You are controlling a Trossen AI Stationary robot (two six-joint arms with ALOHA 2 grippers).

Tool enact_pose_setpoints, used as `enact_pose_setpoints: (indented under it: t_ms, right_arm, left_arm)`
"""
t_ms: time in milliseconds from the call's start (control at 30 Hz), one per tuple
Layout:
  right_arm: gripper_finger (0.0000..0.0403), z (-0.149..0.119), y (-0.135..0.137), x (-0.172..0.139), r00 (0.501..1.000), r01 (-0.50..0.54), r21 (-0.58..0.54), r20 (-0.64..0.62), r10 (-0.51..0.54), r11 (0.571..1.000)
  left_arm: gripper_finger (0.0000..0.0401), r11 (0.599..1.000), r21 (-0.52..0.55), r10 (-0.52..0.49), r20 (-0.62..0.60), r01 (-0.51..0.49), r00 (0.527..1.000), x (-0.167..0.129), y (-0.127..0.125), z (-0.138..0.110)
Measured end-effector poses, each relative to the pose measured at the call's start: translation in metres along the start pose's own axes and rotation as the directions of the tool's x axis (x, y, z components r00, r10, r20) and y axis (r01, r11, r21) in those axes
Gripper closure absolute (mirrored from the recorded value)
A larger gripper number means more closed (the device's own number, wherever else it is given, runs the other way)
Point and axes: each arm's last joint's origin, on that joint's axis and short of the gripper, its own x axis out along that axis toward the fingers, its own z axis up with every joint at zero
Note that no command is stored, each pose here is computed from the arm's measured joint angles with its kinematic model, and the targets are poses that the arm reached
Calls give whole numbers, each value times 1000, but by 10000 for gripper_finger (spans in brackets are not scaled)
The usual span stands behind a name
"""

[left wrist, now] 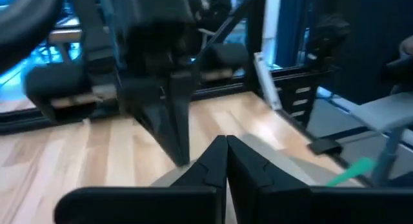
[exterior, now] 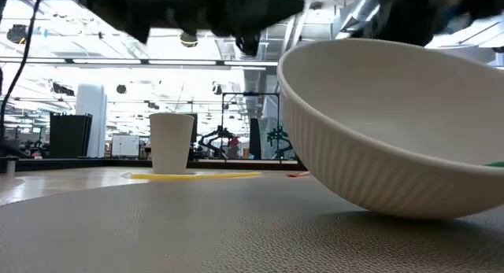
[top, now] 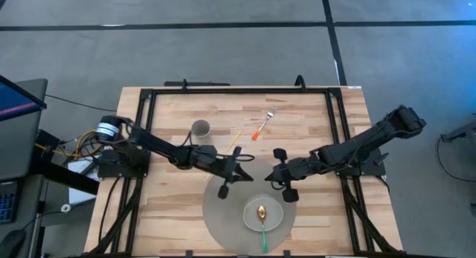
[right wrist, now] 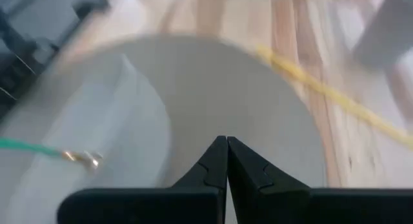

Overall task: Pick & Place Utensil
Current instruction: Adjust the white bowl on the placemat

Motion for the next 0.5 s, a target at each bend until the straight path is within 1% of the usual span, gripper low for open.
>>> enact_pose_setpoints:
  t_ms: [133,200,267,333,400,500]
  right_arm:
    - [402,21,16,-19,992,-74,-31,105,77,997]
    - [402,20,26,-19,984,-128,-86,115,137,988]
    - [402,13,35,-10,983,-153,-112,82,163,982]
    - [403,6,37,4,986,-155,-117,43,160,981]
    - [403,1,35,18,990,-138,-109,21,142,984]
    - [403,-7,31,38,993,-114,-82,-47,110,990]
  left_arm:
    - [394,999,16,-27,-20,27,999,-3,-9,5]
    - [394,999,24,-32,-34,33,999,-3,-10,2]
    - [394,999,21,-33,-46,34,998,-2,-11,0]
    - [394,999,20,-33,-49,34,998,-1,-11,-2]
    - [394,999,19,-34,-57,35,998,-1,-11,-3]
    - [394,999,20,-32,-52,33,998,-1,-10,-2]
